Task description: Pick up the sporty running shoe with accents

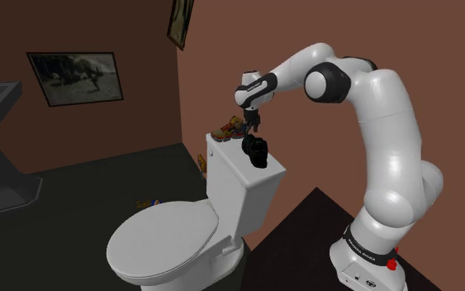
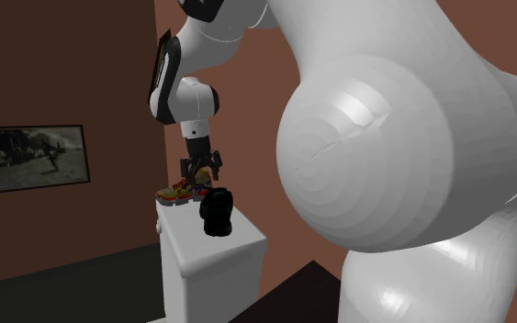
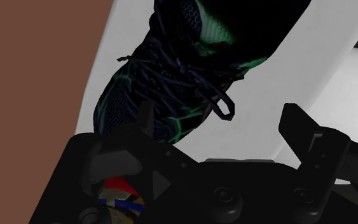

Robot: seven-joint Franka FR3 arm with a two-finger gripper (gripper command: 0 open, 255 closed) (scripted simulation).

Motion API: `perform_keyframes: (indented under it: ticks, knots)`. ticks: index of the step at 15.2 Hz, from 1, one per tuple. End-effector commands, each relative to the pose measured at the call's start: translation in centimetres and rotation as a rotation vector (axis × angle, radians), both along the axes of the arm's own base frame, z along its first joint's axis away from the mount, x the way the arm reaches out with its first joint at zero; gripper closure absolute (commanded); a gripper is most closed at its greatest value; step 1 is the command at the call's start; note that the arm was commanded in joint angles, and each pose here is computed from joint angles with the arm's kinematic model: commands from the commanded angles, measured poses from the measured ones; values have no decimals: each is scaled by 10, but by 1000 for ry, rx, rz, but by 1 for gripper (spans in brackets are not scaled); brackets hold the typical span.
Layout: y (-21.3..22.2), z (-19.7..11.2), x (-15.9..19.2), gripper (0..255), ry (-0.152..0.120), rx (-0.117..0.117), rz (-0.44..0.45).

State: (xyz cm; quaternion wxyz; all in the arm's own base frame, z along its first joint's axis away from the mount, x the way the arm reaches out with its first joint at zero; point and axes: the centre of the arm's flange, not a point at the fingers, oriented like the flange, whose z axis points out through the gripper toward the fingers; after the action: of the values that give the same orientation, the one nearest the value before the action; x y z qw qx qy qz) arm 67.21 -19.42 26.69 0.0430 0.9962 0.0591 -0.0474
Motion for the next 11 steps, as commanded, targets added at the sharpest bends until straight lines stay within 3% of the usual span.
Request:
perform_keyframes:
  ticks: [1,2,11]
  knots:
    - [0,-4,0,0,-1,0,0]
    - [0,-3,0,255,-1,0,0]
    - [0,-4,0,255,-1,0,0]
